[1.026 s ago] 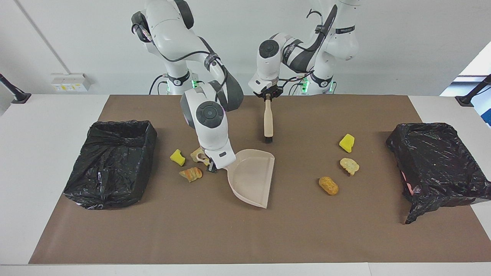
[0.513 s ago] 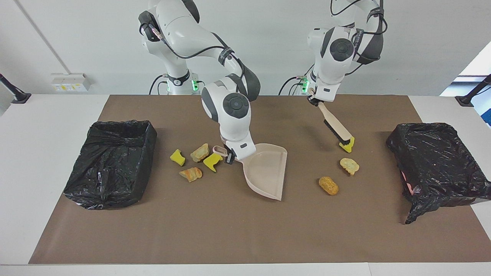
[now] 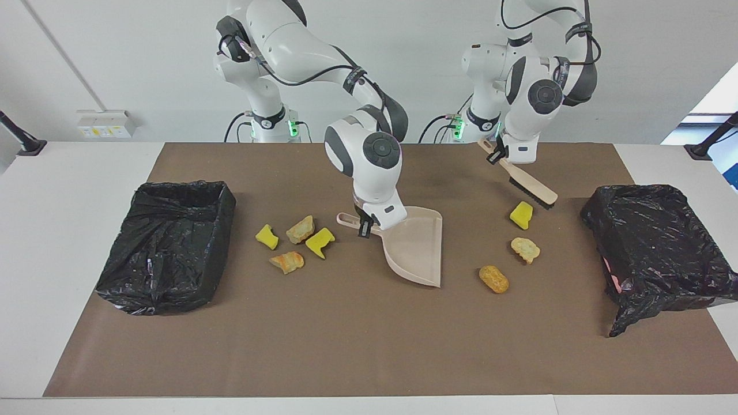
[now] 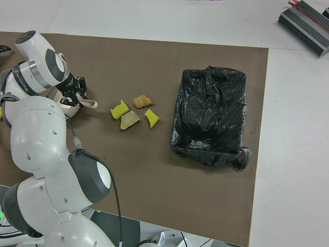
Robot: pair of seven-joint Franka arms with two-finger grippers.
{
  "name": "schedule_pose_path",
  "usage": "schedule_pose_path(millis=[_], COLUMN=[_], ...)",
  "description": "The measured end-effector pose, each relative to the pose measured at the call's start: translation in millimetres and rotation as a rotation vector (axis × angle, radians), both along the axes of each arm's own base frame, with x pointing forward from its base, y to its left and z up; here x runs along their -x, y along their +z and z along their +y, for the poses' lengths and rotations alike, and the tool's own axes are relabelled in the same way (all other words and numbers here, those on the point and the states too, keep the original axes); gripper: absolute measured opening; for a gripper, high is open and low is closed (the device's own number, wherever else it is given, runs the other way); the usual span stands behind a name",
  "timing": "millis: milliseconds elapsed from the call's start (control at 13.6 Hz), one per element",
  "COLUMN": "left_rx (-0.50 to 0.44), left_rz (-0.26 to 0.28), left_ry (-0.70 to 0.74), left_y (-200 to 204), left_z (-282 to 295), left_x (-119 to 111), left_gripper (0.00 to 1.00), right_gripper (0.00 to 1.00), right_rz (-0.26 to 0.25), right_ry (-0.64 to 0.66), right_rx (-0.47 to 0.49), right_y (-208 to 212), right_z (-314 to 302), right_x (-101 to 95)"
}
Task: Sweep and dump trash in bin
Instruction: 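Sweep the yellow sponge and bread chunks into the dustpan with the brush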
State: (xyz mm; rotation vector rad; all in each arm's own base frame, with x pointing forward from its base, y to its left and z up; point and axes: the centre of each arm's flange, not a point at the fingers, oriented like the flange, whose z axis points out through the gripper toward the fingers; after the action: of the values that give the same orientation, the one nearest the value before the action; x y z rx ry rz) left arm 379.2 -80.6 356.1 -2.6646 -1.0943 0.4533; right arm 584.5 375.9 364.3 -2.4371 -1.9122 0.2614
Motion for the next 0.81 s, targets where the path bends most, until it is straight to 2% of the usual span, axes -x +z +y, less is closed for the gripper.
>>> schedule_pose_path(millis=[220, 440, 586, 806], left_rx=[0.013, 0.022, 0.049, 0.112], left_rz=[-0.071, -0.09, -0.085, -0.098], left_ry=[0.016, 0.009, -0.071, -0.256], left_y=[-17, -22, -25, -23], left_z=[0, -5, -10, -14], left_x=[-19, -54, -71, -79], left_gripper=[0.26, 0.26, 0.26, 0.26], right_gripper=[0.32, 0.32, 0.32, 0.32], right_rz=[-0.001, 0.015, 0.017, 0.018], right_ry=[-0.082, -0.119, -0.125, -0.129], right_rx=[0.0, -0.011, -0.014, -0.014], right_y=[-8, -11, -11, -11], right_z=[20, 28, 28, 28], right_x=[11.3, 17.4, 16.8, 17.0])
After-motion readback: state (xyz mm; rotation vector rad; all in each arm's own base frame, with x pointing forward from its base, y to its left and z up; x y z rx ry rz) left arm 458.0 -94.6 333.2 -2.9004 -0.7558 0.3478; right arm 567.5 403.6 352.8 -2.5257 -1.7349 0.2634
